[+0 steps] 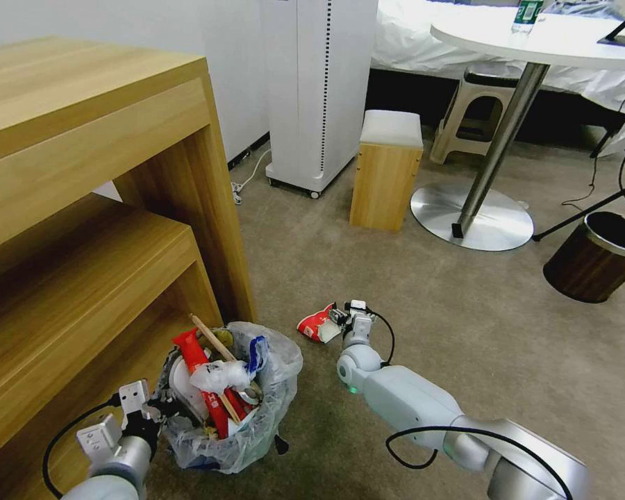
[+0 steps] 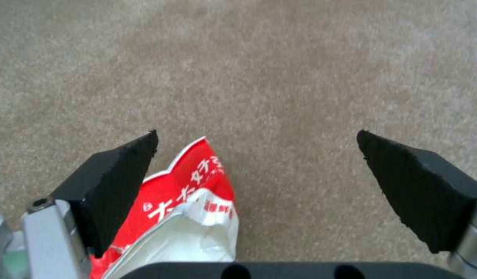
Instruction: Pick up the trash bin and place the garbage on the floor into it.
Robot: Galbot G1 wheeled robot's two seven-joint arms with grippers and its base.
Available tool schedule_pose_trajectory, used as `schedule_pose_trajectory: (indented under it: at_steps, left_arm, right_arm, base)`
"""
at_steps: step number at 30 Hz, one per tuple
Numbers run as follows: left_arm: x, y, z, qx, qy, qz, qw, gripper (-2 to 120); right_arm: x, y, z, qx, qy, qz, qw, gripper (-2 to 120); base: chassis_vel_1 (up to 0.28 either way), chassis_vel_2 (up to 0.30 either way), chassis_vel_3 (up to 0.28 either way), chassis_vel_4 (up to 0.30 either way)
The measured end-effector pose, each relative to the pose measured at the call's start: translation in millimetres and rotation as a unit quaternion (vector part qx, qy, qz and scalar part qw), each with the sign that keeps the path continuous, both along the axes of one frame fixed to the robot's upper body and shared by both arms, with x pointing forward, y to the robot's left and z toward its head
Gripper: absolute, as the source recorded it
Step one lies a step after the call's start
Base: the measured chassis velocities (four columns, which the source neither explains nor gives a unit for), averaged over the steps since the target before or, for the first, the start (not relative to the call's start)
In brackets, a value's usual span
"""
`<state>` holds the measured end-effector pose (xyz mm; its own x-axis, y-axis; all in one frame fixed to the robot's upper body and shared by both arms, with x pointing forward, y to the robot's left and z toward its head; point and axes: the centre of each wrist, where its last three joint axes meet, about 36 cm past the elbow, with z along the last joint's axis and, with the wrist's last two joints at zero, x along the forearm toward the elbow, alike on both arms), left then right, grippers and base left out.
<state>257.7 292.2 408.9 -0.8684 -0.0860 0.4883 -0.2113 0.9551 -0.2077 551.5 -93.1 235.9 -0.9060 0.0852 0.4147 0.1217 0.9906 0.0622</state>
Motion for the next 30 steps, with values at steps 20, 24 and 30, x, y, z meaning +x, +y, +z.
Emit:
schedule_pose_trajectory:
  at_steps: [20,24,30]
  left_arm:
    - [-4.9,-5.0,2.5,-0.005,0.000,-0.003,1.0000,1]
    - [-5.3,-5.7,3.7,-0.006,-0.002,-0.003,1.0000,1]
    - [-6.7,-7.9,4.2,-0.008,-0.003,-0.004,1.0000,1]
  right_arm:
    - [-2.1,53.2,-9.1,0.040,0.045,0.025,0.998,100]
    - [-3.5,51.9,-12.4,0.039,0.048,0.025,0.998,98]
    - [-6.3,46.7,-19.5,0.034,0.052,0.024,0.998,89]
  base:
    - [0.000,0.000,0.000,0.000]
    - [0.000,0.000,0.000,0.000]
    - [0.000,0.000,0.000,0.000]
